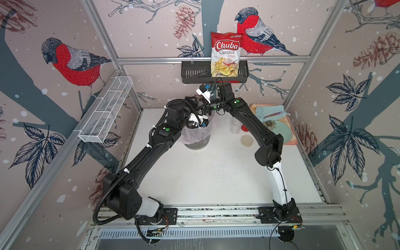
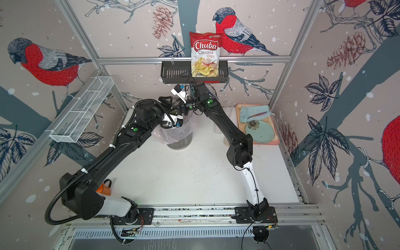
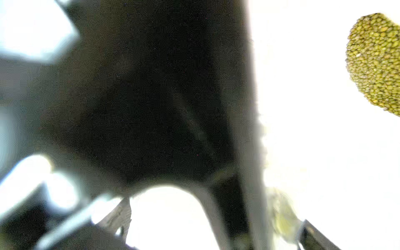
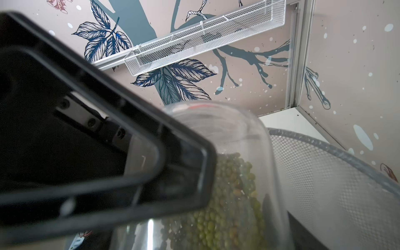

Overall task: Empty moldy mung beans from jars
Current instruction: Pour the moldy mung beans from the jar into the trash bin.

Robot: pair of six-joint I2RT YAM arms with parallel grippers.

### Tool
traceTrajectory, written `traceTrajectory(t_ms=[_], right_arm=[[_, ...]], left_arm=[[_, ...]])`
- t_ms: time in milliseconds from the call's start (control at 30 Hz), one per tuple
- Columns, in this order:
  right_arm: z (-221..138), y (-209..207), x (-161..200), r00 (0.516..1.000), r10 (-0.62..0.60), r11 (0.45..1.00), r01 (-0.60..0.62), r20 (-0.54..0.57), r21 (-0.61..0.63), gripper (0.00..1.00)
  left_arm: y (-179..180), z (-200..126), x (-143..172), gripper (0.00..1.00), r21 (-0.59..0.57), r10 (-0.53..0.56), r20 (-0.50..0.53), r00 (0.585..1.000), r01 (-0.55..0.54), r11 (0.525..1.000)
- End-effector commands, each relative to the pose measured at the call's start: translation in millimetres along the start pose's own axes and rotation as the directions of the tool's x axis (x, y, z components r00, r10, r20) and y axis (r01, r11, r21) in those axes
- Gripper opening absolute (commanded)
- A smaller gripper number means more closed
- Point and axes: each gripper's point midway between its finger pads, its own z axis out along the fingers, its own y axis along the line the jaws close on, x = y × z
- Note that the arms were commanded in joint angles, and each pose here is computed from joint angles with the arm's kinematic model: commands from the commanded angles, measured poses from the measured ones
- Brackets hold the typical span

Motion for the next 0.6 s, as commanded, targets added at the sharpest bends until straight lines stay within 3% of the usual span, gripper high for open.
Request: traceTrajectory(t_ms=[0,567], right_arm=[[-3,-7,-10,0.999,-0.009,0.999,0.008,0.032,0.036,0.55],[-1,-19,-19,0.998,0.013,0.995,-0.02,0.063,0.097,0.56]], left_arm=[[38,-13,11,0.97,-0.152,-0.016,-0.032,0.999,0.011,0.988],[55,-53,16,0.97,-0.227,-0.102,-0.008,0.995,0.098,0.969]])
